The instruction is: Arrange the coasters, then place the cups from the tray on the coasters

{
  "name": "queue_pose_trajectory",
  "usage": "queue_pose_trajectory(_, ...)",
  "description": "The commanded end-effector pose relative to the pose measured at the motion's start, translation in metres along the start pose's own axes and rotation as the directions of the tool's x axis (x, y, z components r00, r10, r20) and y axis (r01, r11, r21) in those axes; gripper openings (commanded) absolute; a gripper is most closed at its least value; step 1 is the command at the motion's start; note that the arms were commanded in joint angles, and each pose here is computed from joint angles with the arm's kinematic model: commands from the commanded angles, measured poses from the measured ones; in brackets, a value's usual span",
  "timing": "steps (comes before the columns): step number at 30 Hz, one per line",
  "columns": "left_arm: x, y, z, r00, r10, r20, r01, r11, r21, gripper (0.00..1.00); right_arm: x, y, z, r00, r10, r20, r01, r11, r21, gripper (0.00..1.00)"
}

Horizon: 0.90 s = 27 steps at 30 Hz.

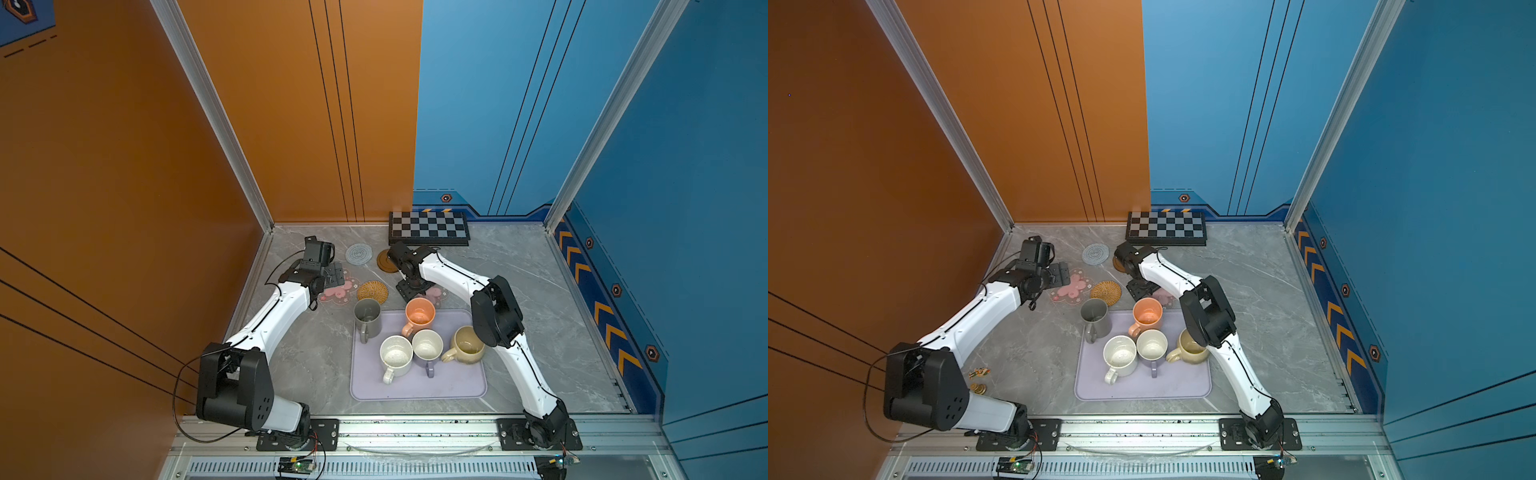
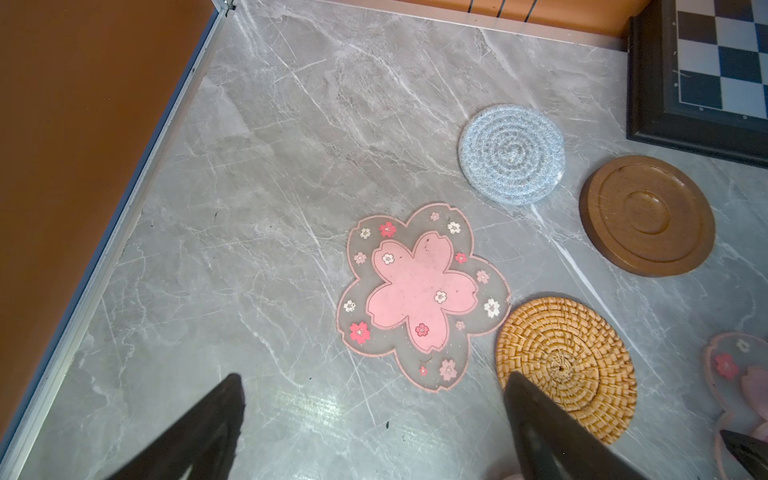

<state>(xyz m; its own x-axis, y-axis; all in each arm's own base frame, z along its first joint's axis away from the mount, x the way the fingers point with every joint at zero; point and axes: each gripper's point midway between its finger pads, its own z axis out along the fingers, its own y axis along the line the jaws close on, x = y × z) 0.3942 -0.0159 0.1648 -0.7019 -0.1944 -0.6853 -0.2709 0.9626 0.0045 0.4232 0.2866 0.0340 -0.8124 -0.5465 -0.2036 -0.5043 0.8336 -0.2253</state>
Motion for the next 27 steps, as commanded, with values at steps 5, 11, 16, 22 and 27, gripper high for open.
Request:
queue_pose_trajectory(5, -0.011, 0.005, -0.015, 1.000, -0.013, 0.020, 0.013, 1.000, -0.014, 0.98, 0.037, -0.036, 0.021, 0.994, 0.044, -0.099, -0.037, 0.996, 0.077, 0.79)
queue_pose_trajectory(11, -0.018, 0.007, -0.022, 0.999, -0.003, 0.033, 0.004, 1.000, -0.028, 0.98, 0.044, -0.053, 0.024, 0.992, 0.074, -0.102, -0.065, 0.994, 0.089, 0.79)
queue_pose_trajectory(16, -0.023, 0.003, -0.027, 0.999, -0.008, 0.046, 0.009, 1.000, -0.011, 0.98, 0.048, -0.065, 0.026, 0.991, 0.096, -0.098, -0.086, 0.992, 0.095, 0.79)
queue_pose_trajectory(22, -0.027, -0.001, -0.031, 0.999, -0.001, 0.049, 0.001, 1.000, -0.011, 0.98, 0.057, -0.082, 0.030, 0.983, 0.155, -0.099, -0.147, 0.985, 0.091, 0.79)
queue_pose_trajectory(27, -0.030, -0.005, -0.037, 0.998, 0.005, 0.061, -0.005, 1.000, -0.007, 0.98, 0.068, -0.096, 0.030, 0.979, 0.177, -0.105, -0.166, 0.981, 0.103, 0.79)
